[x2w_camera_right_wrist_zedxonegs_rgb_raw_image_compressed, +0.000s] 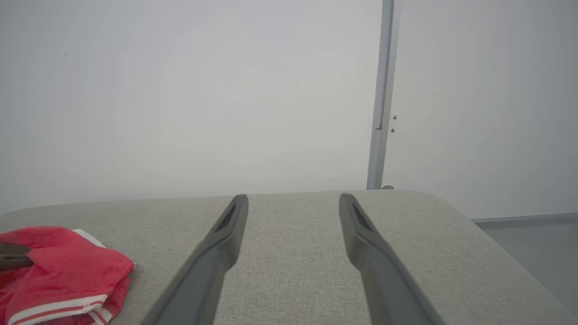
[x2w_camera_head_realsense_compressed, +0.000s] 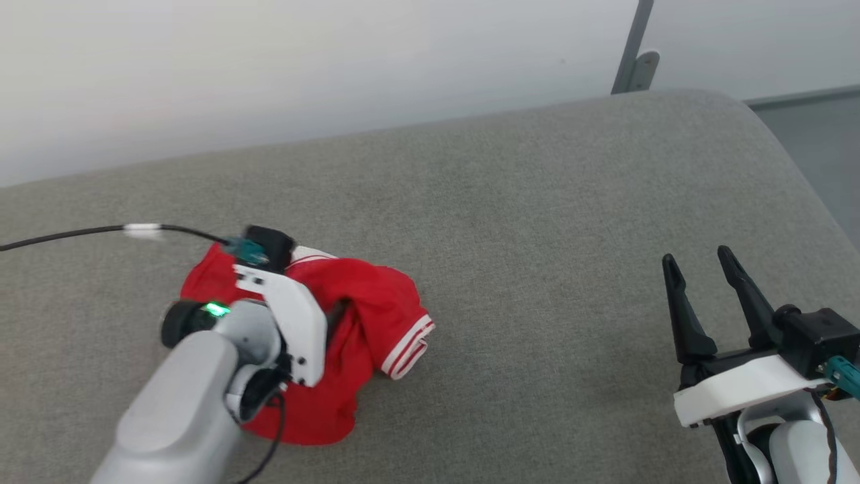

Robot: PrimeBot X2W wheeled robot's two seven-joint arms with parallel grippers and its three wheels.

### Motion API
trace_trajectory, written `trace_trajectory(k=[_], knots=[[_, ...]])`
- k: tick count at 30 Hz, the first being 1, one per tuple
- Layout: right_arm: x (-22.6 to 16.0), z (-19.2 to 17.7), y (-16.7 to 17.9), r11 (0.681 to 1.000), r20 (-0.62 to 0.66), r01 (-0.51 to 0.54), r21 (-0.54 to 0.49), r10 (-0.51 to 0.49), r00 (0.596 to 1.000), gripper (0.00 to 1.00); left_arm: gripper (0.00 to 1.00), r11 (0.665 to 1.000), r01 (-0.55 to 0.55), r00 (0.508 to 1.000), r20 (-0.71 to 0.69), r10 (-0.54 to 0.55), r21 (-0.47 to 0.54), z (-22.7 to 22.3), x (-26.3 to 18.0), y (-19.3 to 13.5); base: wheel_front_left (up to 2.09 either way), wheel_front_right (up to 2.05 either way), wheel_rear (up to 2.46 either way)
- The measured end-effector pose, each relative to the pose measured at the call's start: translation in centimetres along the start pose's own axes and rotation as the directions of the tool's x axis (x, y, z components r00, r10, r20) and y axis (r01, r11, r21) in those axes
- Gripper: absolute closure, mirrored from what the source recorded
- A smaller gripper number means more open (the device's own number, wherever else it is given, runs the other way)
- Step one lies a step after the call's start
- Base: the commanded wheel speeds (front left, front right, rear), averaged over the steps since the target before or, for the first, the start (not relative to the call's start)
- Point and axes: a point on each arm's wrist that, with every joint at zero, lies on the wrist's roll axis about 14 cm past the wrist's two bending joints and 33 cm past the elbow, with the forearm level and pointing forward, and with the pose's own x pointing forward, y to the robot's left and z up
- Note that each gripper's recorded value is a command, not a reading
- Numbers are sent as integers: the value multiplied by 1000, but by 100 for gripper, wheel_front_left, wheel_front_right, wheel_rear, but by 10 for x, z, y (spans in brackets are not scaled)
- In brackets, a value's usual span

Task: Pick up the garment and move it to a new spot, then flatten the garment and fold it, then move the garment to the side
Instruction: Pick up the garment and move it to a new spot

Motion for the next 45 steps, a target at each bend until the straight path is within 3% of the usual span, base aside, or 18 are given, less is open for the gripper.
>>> trace_trajectory(k=[9, 19, 21, 32, 45], knots=[[-6, 2, 1, 1000, 6, -4, -3, 4, 1000, 0, 0, 995, -82, 943, 319, 97, -61, 40, -48, 34, 0, 0, 0], [-5, 6, 11, 999, 22, -33, 3, 33, 999, 0, 0, 972, -201, 803, 549, 232, -117, 45, -112, 66, 0, 0, 0], [-6, 8, 13, 999, 26, -38, 3, 38, 999, 0, 0, 962, -234, 755, 596, 272, -142, 43, -129, 73, 0, 0, 0], [-13, 8, 10, 1000, 31, -28, 10, 27, 999, 0, 0, 907, -337, 659, 624, 419, -252, 6, -168, 93, 0, 0, 0], [-20, 3, 8, 1000, 24, -7, 19, 6, 1000, 0, 0, 870, -386, 646, 583, 493, -308, -35, -182, 102, 0, 0, 0]])
